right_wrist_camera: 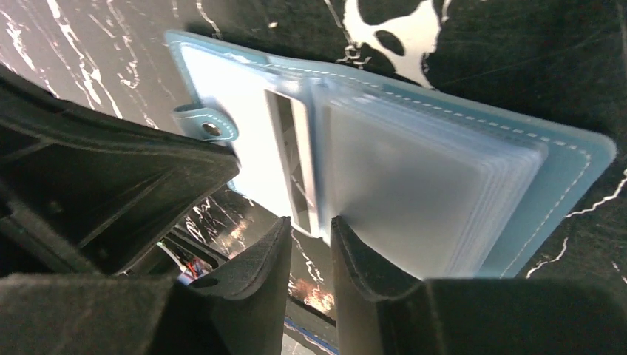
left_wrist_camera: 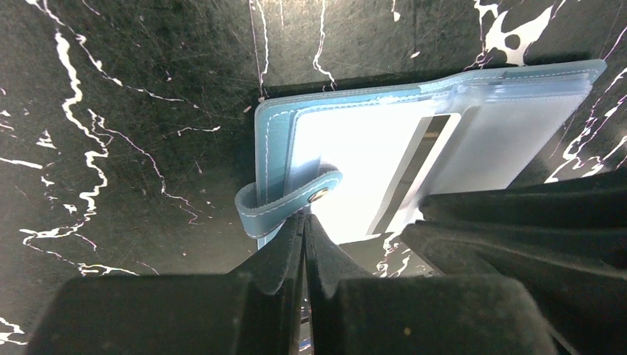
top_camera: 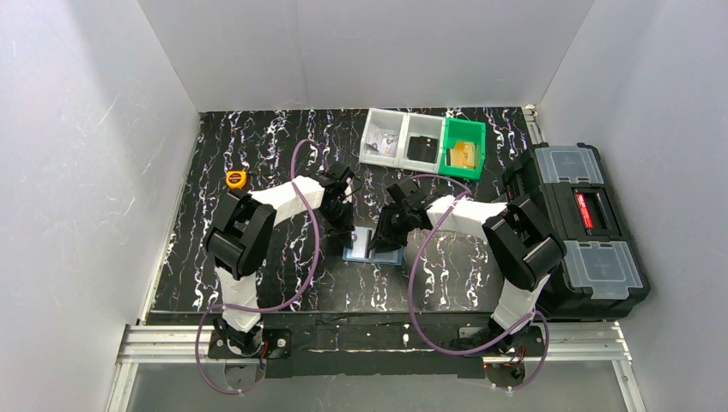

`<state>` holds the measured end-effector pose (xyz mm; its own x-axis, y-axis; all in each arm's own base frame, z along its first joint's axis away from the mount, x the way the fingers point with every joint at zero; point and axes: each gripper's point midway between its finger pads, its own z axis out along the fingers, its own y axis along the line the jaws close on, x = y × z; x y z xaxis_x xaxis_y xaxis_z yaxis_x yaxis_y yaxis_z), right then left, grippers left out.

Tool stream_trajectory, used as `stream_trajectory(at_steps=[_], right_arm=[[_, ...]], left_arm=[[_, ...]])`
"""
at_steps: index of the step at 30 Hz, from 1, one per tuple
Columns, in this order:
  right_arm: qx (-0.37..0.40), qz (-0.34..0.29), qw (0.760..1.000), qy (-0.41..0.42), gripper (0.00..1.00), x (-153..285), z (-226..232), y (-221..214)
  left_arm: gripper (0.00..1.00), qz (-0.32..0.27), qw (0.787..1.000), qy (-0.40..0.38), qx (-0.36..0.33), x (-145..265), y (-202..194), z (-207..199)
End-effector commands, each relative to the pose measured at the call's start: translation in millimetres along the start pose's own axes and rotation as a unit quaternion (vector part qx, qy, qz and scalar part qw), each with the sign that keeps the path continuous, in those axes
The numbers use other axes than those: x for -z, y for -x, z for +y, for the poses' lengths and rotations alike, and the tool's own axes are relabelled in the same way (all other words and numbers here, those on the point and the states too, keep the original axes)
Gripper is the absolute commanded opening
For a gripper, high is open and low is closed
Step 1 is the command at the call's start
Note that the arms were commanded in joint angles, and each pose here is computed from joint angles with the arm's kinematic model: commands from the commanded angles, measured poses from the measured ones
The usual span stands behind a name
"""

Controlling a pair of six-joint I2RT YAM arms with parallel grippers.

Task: Take the credit cards out of the card holder
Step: Remove the credit card from the card holder.

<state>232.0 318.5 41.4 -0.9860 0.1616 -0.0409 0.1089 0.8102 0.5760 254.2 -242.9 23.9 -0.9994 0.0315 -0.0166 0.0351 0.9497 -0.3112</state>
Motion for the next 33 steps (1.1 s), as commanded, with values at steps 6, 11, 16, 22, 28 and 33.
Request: stream_trajectory(at_steps=[6, 11, 16, 22, 28, 33], right_arm=[[-0.012, 0.000, 1.000, -0.005, 0.39, -13, -14, 2], [-0.020, 0.006, 1.000, -0.010, 0.39, -20, -20, 0], [-0.021, 0.007, 1.000, -0.004, 0.35, -20, -21, -2], [-0.023, -0.002, 1.000, 0.019, 0.25, -12, -19, 0], [-0.033, 0.003, 0.997, 0.076, 0.18, -11, -13, -1], [-0.032, 0.006, 0.995, 0.099, 0.11, -12, -7, -1]], left_arm=[[0.00, 0.032, 0.999, 0.043, 0.008, -19, -23, 22], [0.00, 0.044, 0.998, 0.043, 0.007, -26, -30, 22], [0.00, 0.049, 0.998, 0.043, 0.007, -29, -33, 21], [0.00, 0.054, 0.997, 0.046, 0.012, -33, -37, 22], [0.00, 0.061, 0.997, 0.042, 0.017, -36, -41, 23], [0.00, 0.062, 0.997, 0.042, 0.017, -36, -43, 23]])
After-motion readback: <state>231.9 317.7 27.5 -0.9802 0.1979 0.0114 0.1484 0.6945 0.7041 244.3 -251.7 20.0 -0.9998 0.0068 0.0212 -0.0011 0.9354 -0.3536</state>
